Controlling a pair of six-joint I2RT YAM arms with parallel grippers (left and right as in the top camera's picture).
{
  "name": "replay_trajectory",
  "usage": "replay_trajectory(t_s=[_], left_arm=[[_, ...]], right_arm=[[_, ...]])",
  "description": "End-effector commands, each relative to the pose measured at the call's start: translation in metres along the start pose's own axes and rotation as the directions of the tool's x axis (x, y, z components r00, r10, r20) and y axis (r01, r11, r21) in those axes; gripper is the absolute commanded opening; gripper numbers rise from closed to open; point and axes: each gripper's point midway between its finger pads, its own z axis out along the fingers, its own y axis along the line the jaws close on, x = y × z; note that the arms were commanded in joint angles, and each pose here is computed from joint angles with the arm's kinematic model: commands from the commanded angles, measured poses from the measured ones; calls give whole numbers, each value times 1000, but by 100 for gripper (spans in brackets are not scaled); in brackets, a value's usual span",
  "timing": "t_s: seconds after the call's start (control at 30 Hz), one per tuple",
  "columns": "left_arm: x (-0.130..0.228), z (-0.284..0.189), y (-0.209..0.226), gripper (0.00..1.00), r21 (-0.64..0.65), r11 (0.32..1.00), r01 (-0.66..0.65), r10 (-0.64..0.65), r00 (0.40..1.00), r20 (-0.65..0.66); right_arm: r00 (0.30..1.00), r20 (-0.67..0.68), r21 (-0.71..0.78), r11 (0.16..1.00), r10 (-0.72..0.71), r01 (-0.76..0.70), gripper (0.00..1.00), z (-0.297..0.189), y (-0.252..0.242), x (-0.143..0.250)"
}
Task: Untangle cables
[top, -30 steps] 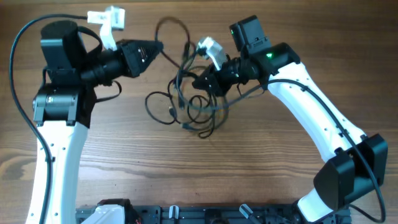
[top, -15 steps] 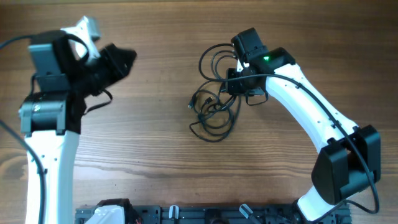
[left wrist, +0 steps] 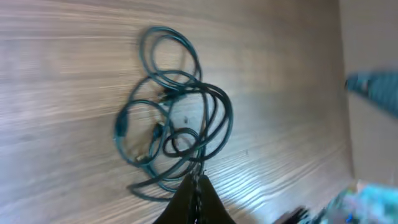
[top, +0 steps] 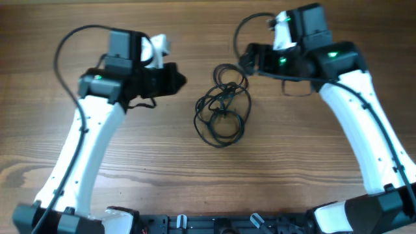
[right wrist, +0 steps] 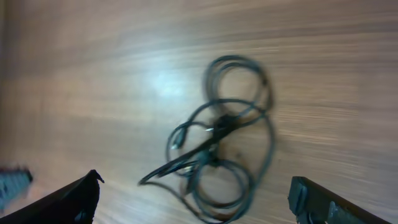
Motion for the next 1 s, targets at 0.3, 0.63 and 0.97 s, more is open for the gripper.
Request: replay_trajectory(t_s=[0.3,0.63,0.97], left_arm=[[38,94,-3,4,156,958,-242,273,937,-219],[62,123,13,4,229,934,-273,336,888,-312],[50,116,21,63,210,941,-266,318,905,-283]], right_arm=[[996,-32,51,995,-88,90,99,2,-20,2],[995,-35,51,995,-89,91,99,2,-20,3],[995,-39,52,994,-89,91,99,2,-21,4]])
